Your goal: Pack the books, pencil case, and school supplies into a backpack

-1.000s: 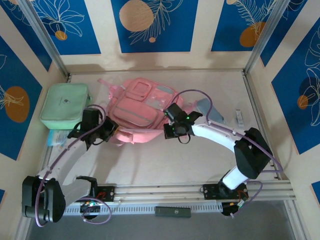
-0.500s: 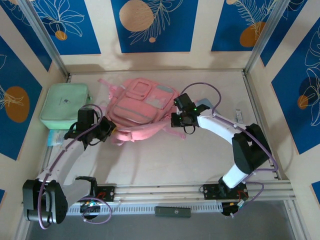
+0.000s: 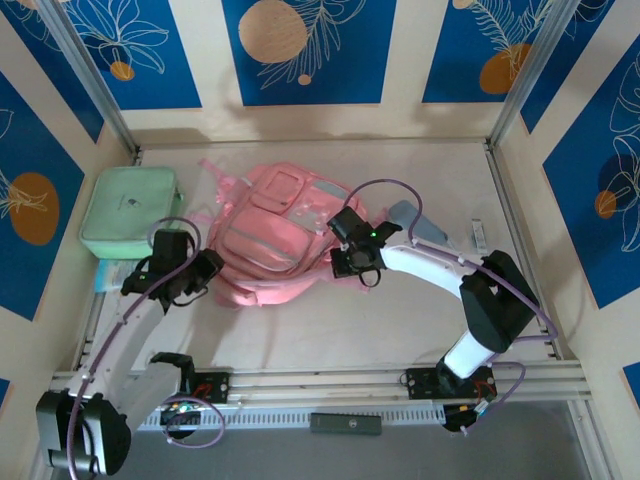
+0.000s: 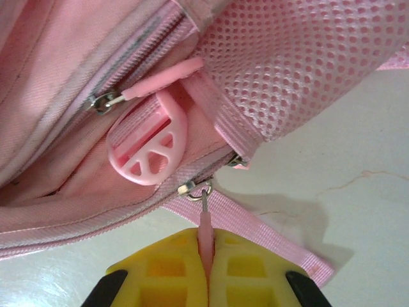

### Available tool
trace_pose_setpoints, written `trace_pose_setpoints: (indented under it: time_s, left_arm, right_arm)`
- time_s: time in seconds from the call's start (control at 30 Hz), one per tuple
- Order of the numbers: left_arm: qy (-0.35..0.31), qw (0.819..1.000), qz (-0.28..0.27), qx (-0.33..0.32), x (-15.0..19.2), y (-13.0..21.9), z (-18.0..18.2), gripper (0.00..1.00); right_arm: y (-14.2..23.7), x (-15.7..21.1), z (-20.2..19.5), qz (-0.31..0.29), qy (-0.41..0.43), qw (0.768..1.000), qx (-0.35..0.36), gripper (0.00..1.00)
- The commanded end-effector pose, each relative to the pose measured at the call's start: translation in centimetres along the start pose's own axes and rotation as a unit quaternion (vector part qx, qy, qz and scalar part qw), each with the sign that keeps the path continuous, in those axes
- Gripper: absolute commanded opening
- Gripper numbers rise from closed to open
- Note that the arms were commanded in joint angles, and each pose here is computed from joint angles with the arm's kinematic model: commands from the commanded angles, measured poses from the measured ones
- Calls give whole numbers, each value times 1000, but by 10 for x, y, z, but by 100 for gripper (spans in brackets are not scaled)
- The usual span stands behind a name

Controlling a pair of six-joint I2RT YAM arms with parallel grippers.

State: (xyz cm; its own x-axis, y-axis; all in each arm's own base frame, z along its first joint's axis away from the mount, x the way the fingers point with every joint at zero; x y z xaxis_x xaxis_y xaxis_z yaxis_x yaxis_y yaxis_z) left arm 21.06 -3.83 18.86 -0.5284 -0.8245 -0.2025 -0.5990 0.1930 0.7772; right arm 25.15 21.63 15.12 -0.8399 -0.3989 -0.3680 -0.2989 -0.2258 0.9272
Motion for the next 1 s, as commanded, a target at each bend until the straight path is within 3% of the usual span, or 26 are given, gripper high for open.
trace_pose_setpoints:
  time_s: [0.0,0.17,0.33,0.47,0.57,0.97]
  left_arm:
    - [-20,999,-1,26,-2,6,-16,45]
    - [-59,996,37,59,21,-3,-49,48]
    - [-108,988,67,84,48,-10,-82,50]
    - [-118,985,91,92,66,-28,-98,50]
    - [-125,982,104,92,77,-39,-107,49]
    - [-115,989,86,36,83,-65,-84,47]
  right_arm:
    - [-7,9,-15,29,-28,999,16,5]
    - [10,-5,-19,5,-38,999,16,29]
    - [39,-14,-18,-21,-69,997,-38,41]
    - [38,-32,-23,-2,-145,983,-114,43]
    - [32,-53,-19,4,-166,979,-114,42]
    - [-14,-91,-25,61,-249,967,-11,44]
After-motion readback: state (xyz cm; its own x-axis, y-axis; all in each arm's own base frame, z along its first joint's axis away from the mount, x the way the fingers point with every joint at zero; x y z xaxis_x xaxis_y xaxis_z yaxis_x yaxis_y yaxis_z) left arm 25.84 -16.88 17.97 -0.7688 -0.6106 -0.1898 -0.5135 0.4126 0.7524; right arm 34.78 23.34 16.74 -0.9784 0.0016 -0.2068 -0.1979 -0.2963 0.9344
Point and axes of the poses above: each hand's point on the last joint's axis, 136 mm out from that joint toward the fingers, its own y axis back along the fingers, its own z axis along the line the jaws close on, x = y × z, the point moved 8 cm from there along y, back along the fingers, and after that the axes turned 14 degrees about y, right-handed, at the moved point
